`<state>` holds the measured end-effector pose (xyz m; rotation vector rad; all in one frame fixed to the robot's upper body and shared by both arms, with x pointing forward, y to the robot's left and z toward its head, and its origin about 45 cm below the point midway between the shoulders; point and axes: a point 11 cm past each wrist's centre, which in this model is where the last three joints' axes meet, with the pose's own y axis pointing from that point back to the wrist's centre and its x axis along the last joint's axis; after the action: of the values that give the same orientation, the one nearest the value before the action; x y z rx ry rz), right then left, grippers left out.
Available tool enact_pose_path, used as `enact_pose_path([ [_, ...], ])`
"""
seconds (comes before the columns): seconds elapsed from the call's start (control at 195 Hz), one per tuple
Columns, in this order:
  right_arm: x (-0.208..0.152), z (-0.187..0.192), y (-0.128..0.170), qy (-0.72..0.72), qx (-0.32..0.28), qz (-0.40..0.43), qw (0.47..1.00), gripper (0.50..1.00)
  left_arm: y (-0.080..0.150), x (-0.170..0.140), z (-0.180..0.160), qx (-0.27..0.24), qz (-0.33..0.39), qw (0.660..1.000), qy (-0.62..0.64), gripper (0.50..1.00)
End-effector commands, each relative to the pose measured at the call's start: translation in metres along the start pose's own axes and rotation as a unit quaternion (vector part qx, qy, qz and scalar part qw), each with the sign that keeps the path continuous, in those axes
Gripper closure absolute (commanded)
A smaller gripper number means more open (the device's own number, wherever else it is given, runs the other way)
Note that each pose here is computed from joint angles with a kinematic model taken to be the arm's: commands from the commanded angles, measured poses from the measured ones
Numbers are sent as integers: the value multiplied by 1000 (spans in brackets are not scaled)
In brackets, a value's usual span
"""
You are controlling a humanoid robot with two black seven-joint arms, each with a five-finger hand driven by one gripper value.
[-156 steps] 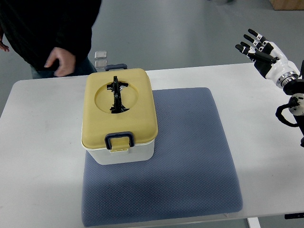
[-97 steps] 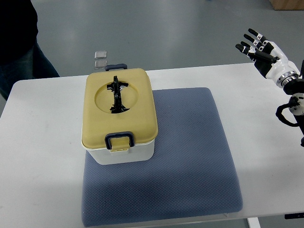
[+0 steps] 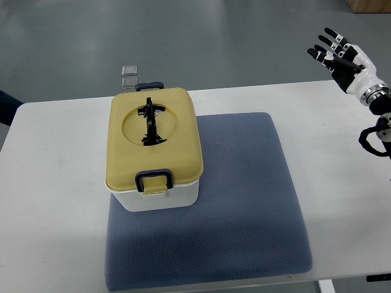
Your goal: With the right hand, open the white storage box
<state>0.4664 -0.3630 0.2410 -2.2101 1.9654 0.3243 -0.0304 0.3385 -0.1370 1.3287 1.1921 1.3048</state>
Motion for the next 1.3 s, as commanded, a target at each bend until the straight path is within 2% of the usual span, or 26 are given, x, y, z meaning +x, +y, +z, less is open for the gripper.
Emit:
enact_pose_path([
  [0.0, 0, 1, 1, 1, -2, -1, 1000, 570, 0, 0, 0, 0, 0, 1000, 0, 500],
  [0.539, 5, -11, -1, 10, 7, 2, 1000, 570, 0, 0, 0, 0, 0, 1000, 0, 500],
  [0.96, 9, -11, 2, 48, -8, -4, 999, 572, 0, 0, 0, 0, 0, 1000, 0, 500],
  [1.099, 17, -37, 3, 130, 14, -23, 991, 572, 0, 0, 0, 0, 0, 1000, 0, 500],
  [1.242, 4, -50, -1, 181, 30, -57, 981, 574, 0, 0, 0, 0, 0, 1000, 0, 500],
  [1.247, -9, -65, -5, 207, 47, -81, 974, 574, 0, 0, 0, 0, 0, 1000, 0, 500],
  [1.294, -18, -75, -6, 230, 57, -101, 966, 574, 0, 0, 0, 0, 0, 1000, 0, 500],
])
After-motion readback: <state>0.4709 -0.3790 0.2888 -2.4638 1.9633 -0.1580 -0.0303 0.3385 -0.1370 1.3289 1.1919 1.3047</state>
